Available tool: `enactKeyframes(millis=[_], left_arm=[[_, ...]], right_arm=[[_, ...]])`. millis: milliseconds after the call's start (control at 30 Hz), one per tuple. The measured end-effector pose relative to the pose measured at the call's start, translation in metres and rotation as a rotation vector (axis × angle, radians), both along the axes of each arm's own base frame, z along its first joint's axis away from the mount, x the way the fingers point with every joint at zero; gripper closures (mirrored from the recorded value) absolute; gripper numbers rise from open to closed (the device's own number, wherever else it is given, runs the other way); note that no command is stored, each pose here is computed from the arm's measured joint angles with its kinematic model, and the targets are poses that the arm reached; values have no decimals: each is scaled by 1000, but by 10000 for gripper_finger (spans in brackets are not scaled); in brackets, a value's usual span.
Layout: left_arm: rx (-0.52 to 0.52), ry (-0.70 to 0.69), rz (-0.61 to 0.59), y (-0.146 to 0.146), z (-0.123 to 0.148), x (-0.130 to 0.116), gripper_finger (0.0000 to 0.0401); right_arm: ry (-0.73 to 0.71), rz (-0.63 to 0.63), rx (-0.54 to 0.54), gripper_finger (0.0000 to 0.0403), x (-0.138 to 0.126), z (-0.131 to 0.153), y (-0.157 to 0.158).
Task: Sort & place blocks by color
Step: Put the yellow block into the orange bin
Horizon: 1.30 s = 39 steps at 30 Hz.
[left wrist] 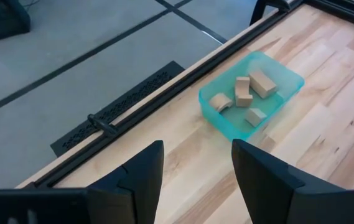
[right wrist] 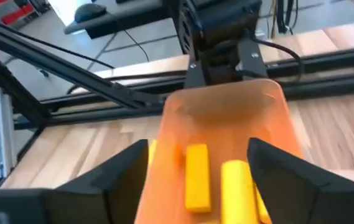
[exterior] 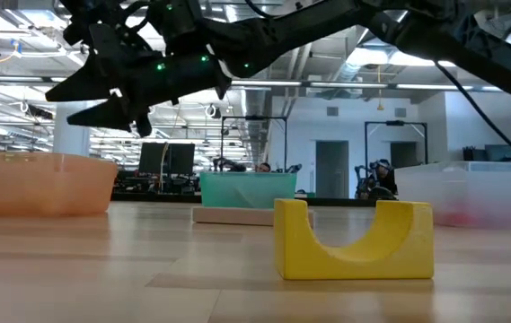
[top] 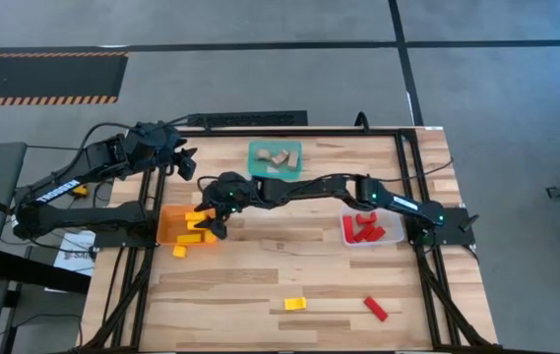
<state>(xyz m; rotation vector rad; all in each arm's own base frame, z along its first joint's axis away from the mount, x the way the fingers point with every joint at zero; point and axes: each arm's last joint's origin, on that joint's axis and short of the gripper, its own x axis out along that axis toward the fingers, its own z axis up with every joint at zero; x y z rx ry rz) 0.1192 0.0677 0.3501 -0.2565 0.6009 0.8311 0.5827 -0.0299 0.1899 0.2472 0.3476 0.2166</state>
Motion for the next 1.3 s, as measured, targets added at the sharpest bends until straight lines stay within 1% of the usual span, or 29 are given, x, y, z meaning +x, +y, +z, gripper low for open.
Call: enactKeyframes(millis=[100,200,300,400,533,667,767,867,967,1067,1133,1200,1267,1300], left_arm=[[0,1,0,0,0,0,223],[0,1,-1,0,0,0,223],[-11,-4,-15,0,0,0,223],[-55,-26,-75,-2,-1,2,223],[-166,-64,-228,-8,-2,4,223],[-275,-38,-375,-18,-7,5,223],[-366,12,-476,-30,-12,4,223],[-488,57,-565,-45,-18,6,223],[-643,111,-592,-65,-34,10,223],[-829,166,-561,-87,-55,14,223],[-941,199,-472,-99,-67,16,223],[-1016,232,-341,-110,-78,16,223],[-1099,243,-158,-121,-86,16,223],[-1124,251,-75,-126,-90,15,223]], right_arm=[[38,-10,3,87,-2,-3,-6],[109,-3,11,68,-7,0,-13],[167,32,25,59,-19,19,-21],[240,73,-12,57,-37,46,-27],[407,152,-119,63,-73,76,-31],[570,253,-186,69,-114,105,-30],[685,306,-192,70,-141,119,-30],[760,322,-179,69,-161,132,-33],[807,315,-156,70,-176,142,-38],[828,304,-144,72,-183,146,-42],[824,298,-143,72,-185,148,-44],[824,291,-141,71,-186,149,-47],[819,294,-147,72,-186,148,-49],[815,298,-152,72,-186,148,-50]])
